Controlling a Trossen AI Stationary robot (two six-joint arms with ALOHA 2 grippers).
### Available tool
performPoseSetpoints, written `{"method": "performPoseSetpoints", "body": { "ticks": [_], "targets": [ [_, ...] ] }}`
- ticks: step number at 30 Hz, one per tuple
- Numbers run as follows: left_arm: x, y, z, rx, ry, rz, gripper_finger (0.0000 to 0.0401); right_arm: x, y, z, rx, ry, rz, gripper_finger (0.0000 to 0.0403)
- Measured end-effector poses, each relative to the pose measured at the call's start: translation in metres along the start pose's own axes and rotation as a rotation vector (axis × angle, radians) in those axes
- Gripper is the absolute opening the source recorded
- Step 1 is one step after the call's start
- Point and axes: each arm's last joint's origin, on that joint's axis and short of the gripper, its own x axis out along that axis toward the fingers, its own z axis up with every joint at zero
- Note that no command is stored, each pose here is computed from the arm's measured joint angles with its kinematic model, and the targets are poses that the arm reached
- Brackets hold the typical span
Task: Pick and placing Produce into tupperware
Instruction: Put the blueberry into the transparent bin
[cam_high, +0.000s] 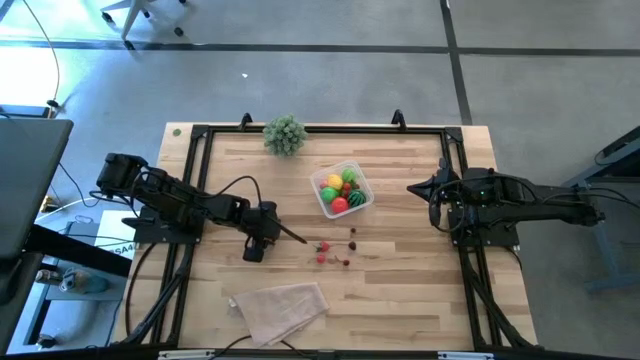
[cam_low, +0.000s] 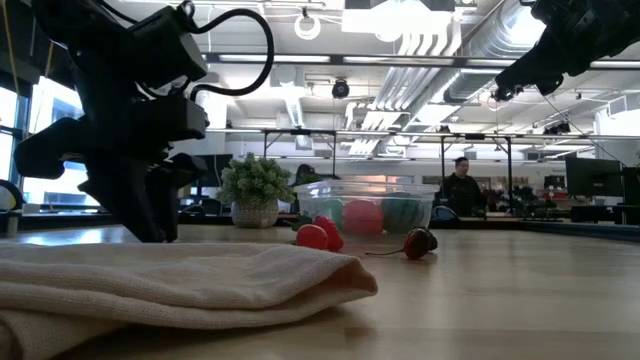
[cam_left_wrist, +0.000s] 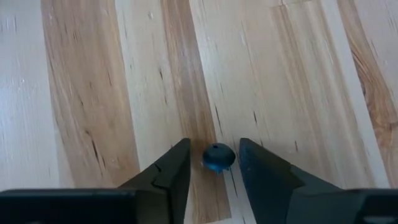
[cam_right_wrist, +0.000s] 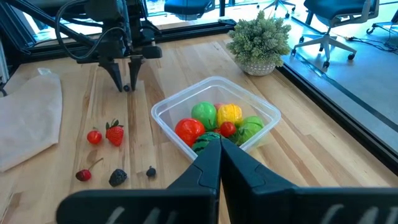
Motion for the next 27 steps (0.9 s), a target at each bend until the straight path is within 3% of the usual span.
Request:
{"method": "performPoseSetpoints", "body": {
  "ticks": [16, 27],
  "targets": [
    [0.0001, 0.0003, -0.0007, 0.0, 0.009, 0.023, 0.0063, 0.0, 0.0, 0.0, 0.0, 0.0, 0.0, 0.0],
    [-0.0003, 0.0006, 0.0001, -0.001, -0.002, 0.028, 0.007, 0.0001, 0.0, 0.0, 0.0, 0.0, -0.001, 0.0]
  ]
}}
